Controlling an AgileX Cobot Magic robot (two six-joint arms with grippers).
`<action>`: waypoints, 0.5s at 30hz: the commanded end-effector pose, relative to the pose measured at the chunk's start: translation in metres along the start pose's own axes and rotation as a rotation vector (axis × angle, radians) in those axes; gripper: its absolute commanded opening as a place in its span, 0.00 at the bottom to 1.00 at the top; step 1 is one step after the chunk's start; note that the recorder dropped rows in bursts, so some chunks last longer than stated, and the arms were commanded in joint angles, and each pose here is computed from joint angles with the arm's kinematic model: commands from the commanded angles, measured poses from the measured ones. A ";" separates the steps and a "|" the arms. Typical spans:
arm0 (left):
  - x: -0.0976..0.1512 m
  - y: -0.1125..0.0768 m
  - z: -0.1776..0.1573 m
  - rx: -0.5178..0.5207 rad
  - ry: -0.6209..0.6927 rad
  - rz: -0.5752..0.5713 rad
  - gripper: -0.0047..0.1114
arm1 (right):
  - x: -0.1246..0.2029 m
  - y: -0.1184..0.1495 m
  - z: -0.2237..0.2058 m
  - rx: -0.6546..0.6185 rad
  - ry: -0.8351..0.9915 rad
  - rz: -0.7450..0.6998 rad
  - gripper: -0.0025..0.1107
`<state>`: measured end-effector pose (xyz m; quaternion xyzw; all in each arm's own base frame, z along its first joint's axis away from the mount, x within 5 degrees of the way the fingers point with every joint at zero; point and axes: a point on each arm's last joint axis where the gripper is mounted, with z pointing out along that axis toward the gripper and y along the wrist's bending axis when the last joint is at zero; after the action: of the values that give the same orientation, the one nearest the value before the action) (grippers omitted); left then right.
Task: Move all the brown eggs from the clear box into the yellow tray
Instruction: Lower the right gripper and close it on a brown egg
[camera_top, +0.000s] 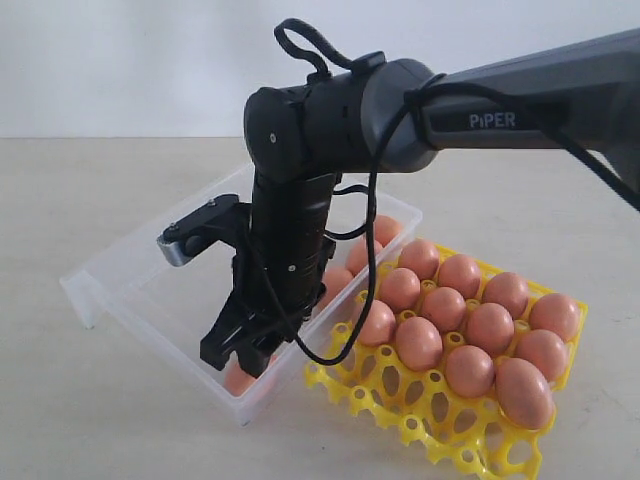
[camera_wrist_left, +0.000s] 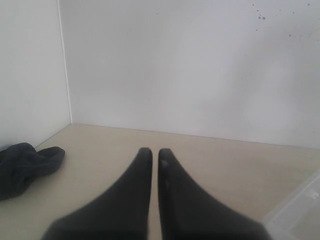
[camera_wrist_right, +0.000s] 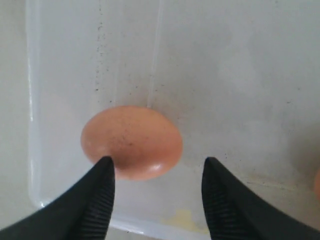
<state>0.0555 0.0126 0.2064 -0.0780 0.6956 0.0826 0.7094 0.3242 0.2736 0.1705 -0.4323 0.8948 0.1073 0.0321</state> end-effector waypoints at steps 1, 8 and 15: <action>-0.002 0.000 0.000 -0.001 -0.016 0.003 0.08 | -0.001 0.001 -0.002 -0.001 -0.003 -0.099 0.44; -0.002 0.000 0.000 -0.001 -0.016 0.003 0.08 | -0.001 -0.005 0.023 -0.007 0.038 -0.103 0.44; -0.002 0.000 0.000 0.000 -0.014 0.003 0.08 | -0.013 -0.012 0.030 0.063 -0.086 -0.086 0.44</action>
<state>0.0555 0.0126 0.2064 -0.0780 0.6956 0.0826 0.7094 0.3353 0.2807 0.1388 -0.4685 0.8762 0.1006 0.0518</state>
